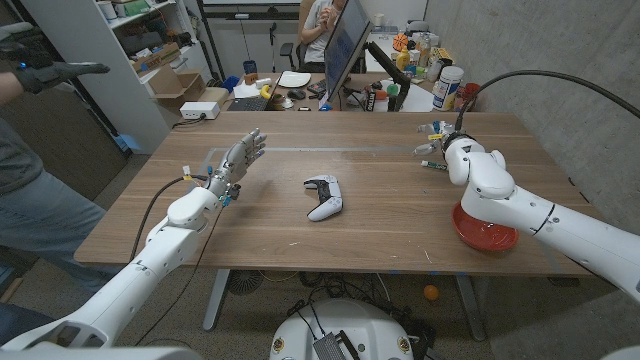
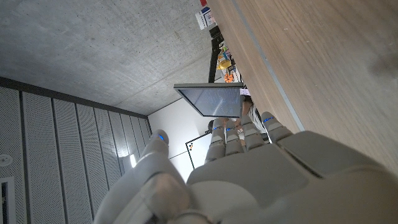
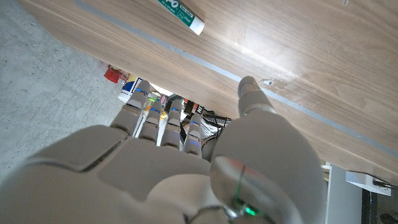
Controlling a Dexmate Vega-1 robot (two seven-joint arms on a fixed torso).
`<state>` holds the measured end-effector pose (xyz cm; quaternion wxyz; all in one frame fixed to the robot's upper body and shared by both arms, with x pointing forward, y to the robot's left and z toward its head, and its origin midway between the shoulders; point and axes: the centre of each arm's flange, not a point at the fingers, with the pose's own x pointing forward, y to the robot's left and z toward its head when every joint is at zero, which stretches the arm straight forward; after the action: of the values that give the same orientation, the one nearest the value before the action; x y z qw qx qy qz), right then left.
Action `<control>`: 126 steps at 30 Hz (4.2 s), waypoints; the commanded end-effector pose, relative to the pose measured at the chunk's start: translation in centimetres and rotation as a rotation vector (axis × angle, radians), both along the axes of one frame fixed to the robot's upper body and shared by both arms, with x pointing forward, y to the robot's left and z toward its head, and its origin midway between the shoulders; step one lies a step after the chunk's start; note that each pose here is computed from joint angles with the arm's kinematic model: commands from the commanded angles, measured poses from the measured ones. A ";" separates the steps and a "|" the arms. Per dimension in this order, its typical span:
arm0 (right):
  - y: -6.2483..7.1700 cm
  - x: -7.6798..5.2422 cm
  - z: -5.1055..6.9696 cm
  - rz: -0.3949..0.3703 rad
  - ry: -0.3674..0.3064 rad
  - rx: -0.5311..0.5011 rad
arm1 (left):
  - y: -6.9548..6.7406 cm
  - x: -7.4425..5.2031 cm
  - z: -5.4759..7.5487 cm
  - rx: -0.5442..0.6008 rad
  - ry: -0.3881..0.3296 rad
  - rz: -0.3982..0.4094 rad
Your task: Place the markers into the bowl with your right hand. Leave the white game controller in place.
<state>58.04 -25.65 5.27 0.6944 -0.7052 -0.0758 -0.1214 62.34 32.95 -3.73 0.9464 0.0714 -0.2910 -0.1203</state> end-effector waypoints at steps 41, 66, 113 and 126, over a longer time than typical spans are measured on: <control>-3.8 5.8 -2.1 -0.156 0.140 0.014 | 0.4 -0.3 0.0 -0.008 0.019 0.045; -5.8 7.3 -3.8 -0.178 0.155 0.070 | 0.2 -0.2 0.0 0.009 0.031 0.052; -4.9 8.2 -5.4 -0.237 0.111 0.040 | 0.1 -0.1 -0.5 -0.013 0.037 0.060; -4.8 7.7 -6.2 -0.245 0.023 0.039 | -0.1 -0.4 -0.6 -0.010 0.038 0.063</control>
<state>66.13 -30.57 -0.29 0.6942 -0.6974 0.0435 -0.1730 62.14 32.92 -4.23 0.9553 0.0721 -0.2719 -0.0914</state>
